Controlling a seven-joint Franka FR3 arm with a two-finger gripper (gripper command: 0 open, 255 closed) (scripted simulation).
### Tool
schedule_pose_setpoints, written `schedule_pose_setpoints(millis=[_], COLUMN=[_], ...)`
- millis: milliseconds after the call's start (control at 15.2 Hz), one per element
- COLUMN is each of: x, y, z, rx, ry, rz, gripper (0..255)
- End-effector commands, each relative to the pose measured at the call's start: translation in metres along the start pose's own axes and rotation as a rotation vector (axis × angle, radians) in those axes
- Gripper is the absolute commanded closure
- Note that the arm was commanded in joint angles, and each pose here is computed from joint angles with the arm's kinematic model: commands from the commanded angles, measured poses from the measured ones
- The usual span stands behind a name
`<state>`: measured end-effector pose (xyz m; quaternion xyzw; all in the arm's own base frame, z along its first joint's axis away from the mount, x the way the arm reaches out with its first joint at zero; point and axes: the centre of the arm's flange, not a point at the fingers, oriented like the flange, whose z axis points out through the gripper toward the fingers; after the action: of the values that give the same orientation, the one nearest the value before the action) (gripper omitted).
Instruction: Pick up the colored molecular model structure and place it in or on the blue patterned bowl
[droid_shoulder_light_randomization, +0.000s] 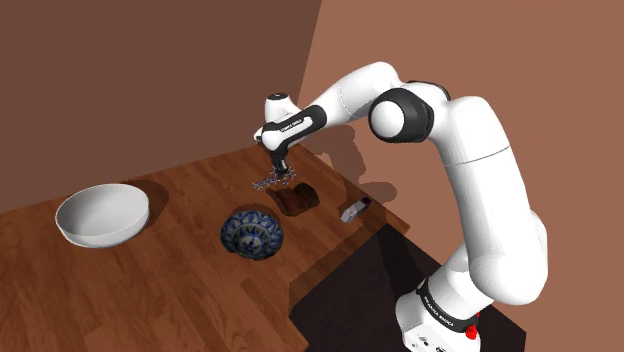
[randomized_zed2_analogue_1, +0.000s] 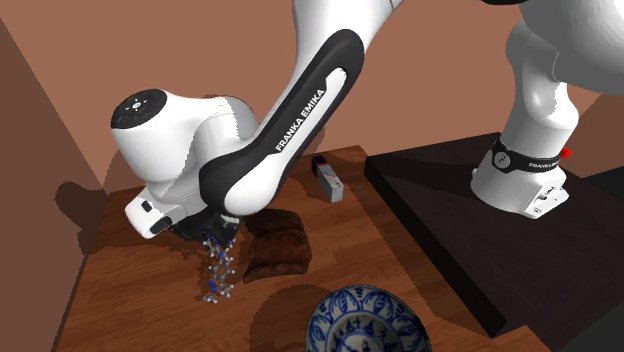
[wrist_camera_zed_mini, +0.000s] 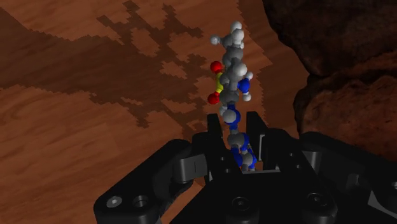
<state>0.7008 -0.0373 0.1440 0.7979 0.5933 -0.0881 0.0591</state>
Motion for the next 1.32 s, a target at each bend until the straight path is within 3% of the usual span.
schedule_pose_setpoints(millis=[0,1254], x=[-0.002,-0.023], y=[0.0,-0.001], z=[-0.008,-0.106], rx=[0.0,0.0], ry=[0.0,0.0], rz=[0.0,0.0], gripper=[255,255])
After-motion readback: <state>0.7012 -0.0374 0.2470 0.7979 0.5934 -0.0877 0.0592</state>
